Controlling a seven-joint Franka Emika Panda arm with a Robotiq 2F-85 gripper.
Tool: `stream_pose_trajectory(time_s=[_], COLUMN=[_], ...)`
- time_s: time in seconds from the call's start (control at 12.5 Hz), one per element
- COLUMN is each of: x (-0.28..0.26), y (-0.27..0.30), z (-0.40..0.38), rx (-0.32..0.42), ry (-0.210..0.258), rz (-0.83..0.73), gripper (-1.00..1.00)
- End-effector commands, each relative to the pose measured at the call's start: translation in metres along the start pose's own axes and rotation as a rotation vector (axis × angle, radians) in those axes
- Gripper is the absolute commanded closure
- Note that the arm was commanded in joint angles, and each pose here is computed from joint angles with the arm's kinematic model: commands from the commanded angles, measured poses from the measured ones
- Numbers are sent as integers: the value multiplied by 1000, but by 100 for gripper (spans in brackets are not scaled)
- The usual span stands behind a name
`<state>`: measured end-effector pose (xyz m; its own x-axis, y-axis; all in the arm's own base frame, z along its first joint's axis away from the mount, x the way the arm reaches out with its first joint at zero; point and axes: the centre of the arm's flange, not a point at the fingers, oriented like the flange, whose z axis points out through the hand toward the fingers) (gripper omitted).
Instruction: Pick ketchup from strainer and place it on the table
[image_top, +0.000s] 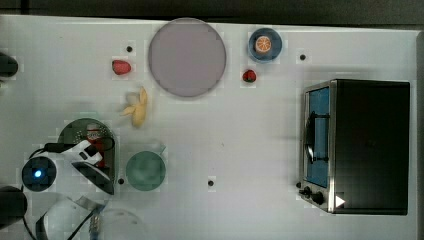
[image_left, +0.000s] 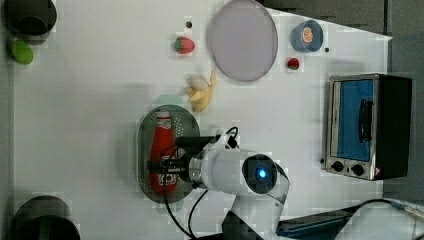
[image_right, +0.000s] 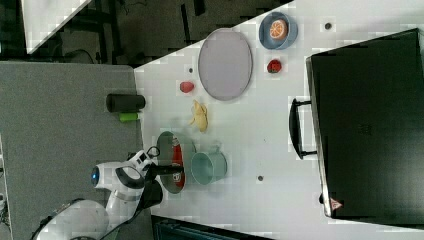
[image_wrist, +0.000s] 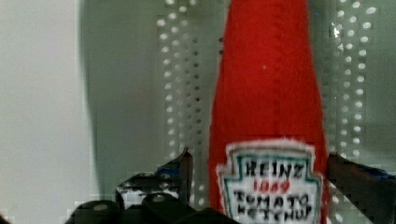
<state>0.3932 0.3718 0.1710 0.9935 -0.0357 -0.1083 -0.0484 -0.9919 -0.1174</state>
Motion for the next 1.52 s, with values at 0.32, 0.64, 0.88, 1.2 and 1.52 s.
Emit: stream_pose_trajectory(time_s=[0.32, 0.64, 0.88, 1.2, 1.52], x=[7, 3, 4, 14, 52], y=[-23, -36, -47, -42, -1], z=[3, -48, -115, -191, -256], rx=[24, 61, 122, 97, 49], ry=[28, 92, 125, 110, 34], rz=[55, 58, 157, 246, 194], gripper=[-21, -21, -21, -21, -21])
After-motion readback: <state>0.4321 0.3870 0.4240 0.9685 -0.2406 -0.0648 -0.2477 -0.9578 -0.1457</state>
